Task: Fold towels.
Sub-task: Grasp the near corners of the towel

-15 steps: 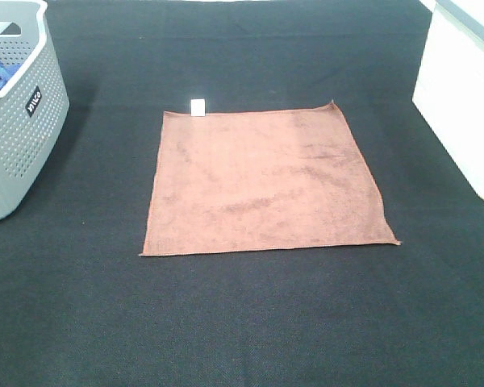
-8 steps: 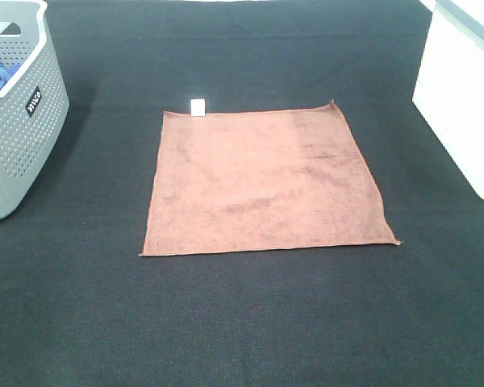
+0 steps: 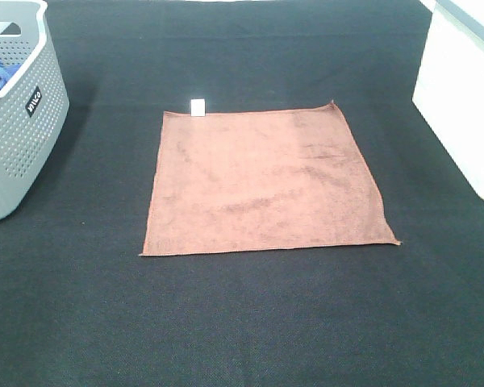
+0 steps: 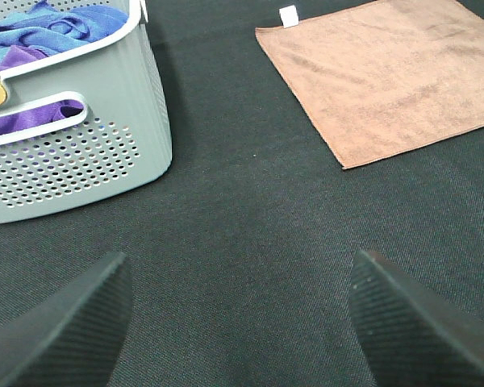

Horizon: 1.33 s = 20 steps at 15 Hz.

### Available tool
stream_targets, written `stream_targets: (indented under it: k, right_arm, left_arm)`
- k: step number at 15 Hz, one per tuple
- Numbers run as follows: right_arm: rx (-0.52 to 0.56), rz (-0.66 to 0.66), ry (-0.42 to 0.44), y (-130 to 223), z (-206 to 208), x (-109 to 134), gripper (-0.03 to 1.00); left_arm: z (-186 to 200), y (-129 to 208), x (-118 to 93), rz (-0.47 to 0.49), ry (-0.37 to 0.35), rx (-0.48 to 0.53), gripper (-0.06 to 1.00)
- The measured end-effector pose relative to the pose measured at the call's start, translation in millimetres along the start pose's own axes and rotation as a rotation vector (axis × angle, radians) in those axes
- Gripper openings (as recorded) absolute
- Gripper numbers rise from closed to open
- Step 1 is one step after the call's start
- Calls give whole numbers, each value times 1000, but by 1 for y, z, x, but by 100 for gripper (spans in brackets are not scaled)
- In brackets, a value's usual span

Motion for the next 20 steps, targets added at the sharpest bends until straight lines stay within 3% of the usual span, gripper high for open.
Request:
stream_targets:
  k: [20]
  right_arm:
    - [0,0,0,0,0,0,77]
  left_arm:
    - [0,0,0,1,2,0,72]
Point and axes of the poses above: a point on each arm's last joint axis where the gripper is mounted, z pointing back along that axis away from the gripper, x along the wrist's bending axis when the last joint is at zero, y = z × x, the point moved 8 cm from there along -z, pointing out along that axis toward the gripper, and after that the axes turned 1 degree about z, right-handed, at the moved point
